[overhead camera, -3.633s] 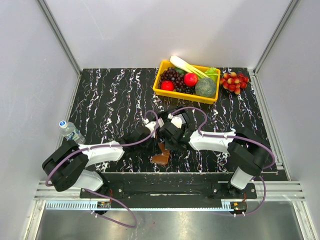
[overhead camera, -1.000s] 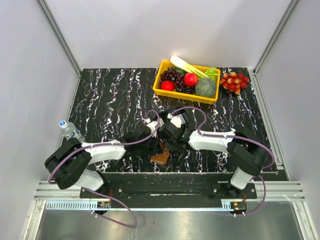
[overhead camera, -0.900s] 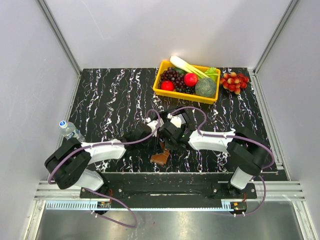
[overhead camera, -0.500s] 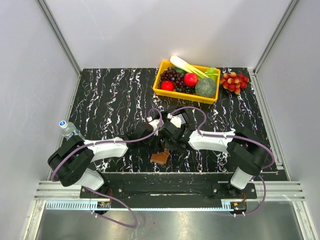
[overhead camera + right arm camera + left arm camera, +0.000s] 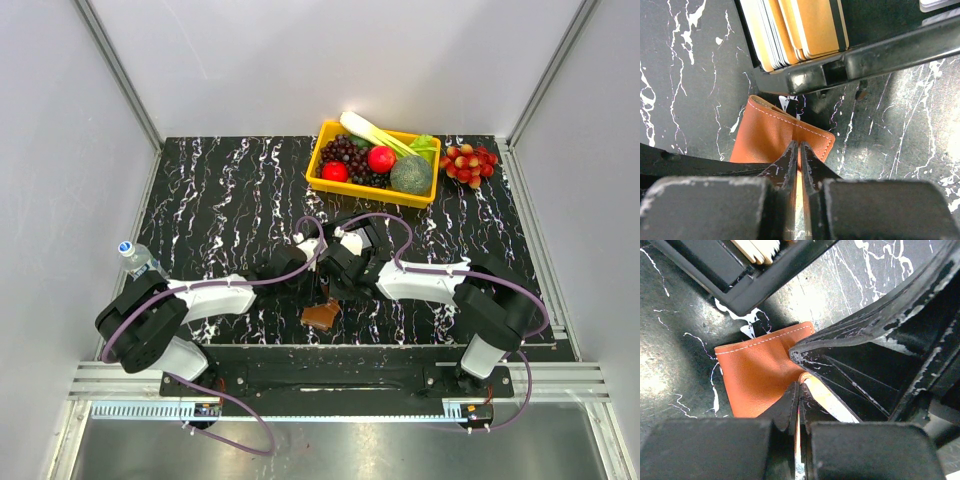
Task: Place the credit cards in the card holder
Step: Close the card holder at the center of the board.
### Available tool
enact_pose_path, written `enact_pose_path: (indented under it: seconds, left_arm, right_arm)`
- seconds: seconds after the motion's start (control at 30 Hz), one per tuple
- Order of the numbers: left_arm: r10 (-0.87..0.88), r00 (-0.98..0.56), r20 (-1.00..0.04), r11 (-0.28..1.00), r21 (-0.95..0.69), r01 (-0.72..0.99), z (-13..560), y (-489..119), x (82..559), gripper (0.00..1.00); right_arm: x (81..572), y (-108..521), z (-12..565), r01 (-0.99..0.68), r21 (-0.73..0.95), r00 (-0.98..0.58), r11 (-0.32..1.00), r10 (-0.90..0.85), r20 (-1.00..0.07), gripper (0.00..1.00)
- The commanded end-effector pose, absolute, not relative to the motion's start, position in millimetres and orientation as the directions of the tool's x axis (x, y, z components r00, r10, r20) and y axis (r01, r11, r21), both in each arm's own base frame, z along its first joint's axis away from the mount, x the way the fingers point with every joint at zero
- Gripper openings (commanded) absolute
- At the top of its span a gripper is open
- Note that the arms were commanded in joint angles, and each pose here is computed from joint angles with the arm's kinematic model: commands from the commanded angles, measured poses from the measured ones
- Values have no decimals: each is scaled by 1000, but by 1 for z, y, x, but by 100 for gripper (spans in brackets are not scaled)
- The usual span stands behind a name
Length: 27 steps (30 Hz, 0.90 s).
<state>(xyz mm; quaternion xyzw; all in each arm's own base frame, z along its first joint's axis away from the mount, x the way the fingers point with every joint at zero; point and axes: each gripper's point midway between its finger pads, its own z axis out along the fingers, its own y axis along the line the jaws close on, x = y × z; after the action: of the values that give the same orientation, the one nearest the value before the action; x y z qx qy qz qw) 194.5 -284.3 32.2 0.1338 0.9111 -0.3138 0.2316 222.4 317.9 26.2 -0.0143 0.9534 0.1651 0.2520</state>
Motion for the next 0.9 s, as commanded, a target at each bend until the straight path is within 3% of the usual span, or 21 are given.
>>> enact_pose_path:
  seconds: [0.0, 0.5, 0.87]
  left_arm:
    - [101, -839, -534, 780, -481, 400, 33, -282, 203, 0]
    - [109, -819, -563, 763, -481, 432, 51, -279, 200, 0]
    - [99, -844, -527, 787, -478, 390, 27, -274, 197, 0]
  right_arm:
    - [200, 296, -9, -113, 205, -916, 972, -22, -401, 11]
    - [200, 296, -10, -113, 203, -918, 973, -24, -397, 11]
    - [200, 298, -9, -116, 207, -918, 971, -25, -395, 12]
